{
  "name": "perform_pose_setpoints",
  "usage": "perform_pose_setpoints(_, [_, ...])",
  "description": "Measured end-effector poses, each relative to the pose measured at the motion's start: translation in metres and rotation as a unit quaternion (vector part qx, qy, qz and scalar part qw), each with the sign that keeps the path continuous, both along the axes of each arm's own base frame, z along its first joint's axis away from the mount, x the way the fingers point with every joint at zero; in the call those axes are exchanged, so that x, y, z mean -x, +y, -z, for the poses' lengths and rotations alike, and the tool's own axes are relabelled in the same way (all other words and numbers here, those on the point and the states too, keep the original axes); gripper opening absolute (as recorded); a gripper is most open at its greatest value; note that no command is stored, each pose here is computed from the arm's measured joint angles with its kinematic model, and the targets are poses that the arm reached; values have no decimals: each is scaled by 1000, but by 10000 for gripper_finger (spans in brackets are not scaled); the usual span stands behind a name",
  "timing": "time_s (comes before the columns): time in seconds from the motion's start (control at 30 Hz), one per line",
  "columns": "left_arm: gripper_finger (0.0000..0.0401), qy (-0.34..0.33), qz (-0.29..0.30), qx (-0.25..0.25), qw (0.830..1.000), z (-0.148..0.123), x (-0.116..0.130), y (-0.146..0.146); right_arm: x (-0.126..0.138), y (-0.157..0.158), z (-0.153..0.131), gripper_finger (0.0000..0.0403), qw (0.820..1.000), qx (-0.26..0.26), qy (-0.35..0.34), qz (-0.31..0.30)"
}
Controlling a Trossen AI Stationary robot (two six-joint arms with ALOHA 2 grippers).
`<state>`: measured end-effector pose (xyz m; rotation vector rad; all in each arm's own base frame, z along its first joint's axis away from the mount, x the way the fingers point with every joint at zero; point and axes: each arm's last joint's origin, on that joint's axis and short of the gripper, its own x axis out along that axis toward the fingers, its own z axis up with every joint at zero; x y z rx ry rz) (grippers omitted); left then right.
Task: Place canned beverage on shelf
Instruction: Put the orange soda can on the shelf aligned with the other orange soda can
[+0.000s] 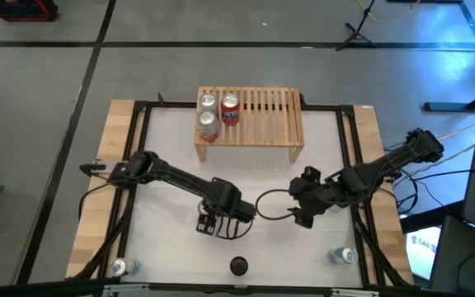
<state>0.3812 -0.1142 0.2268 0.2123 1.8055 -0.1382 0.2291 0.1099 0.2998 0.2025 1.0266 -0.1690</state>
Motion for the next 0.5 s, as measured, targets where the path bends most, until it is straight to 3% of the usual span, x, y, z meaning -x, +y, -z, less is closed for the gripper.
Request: perform_pose_setpoints(0.5, [335, 2, -17, 20, 1000, -3, 1, -2, -2, 2, -1, 346, 1000, -7, -6, -30])
